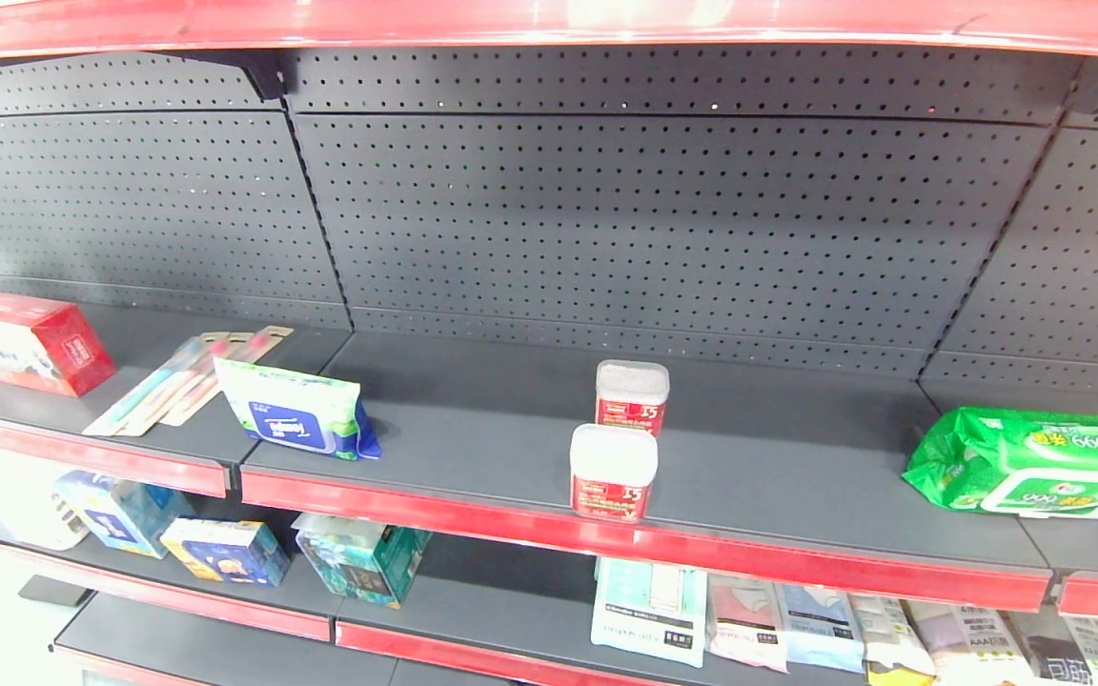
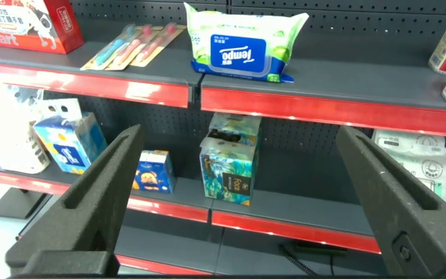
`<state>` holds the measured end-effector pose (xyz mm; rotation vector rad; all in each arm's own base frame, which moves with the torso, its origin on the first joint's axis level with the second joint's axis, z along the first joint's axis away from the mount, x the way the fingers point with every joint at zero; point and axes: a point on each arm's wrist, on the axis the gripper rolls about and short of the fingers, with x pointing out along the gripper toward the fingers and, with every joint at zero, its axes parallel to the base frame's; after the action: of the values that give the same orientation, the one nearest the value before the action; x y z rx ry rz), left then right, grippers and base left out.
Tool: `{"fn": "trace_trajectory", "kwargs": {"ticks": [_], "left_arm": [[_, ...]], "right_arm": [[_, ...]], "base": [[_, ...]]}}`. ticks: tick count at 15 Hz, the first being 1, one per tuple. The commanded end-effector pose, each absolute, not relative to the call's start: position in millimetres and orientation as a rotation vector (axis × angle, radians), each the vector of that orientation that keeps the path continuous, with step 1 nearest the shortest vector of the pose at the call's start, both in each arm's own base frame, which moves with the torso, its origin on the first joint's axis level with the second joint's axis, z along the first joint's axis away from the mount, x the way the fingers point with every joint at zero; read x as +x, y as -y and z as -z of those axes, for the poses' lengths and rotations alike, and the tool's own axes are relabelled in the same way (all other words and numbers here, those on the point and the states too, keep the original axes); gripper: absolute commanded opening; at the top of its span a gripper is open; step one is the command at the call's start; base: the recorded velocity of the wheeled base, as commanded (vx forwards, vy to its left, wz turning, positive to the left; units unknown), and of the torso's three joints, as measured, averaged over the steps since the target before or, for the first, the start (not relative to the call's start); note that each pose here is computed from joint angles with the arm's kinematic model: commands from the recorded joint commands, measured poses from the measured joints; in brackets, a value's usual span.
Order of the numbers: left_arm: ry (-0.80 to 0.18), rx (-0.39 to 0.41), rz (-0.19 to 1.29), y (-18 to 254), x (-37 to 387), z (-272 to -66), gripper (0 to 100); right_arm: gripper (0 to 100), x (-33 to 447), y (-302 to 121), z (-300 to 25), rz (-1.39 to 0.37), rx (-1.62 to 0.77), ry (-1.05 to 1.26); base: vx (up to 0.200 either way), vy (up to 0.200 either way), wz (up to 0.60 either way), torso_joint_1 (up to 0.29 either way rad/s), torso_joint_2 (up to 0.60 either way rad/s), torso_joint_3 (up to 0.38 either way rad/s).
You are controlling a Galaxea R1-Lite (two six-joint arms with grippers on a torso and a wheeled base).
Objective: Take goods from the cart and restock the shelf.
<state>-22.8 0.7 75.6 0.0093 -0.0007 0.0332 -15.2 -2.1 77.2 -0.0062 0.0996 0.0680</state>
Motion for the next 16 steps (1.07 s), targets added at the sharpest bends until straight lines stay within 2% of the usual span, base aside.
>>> {"fn": "trace_trajectory", "kwargs": {"ticks": [1,12,16], "left_arm": [[0.0,0.009,-0.032,-0.7,-22.7,-75.7,100],[0.0,0.009,-0.032,-0.7,-22.7,-75.7,100],[0.001,0.009,-0.034,-0.7,-22.8,-75.6,100]], "right_arm": [[100,-15.1,2.1,-77.2,-0.067,-0.003,-0.101],[100,-15.1,2.1,-77.2,-0.069,-0.005,-0.101],[100,-15.1,2.1,-77.2,-0.067,-0.005,-0.101]], "base": [[0.0,0.0,-0.6,0.002,0.0,0.007],[0.0,0.0,-0.6,0.006,0.0,0.002],[0.0,0.0,0.0,0.0,0.0,0.0]]}}
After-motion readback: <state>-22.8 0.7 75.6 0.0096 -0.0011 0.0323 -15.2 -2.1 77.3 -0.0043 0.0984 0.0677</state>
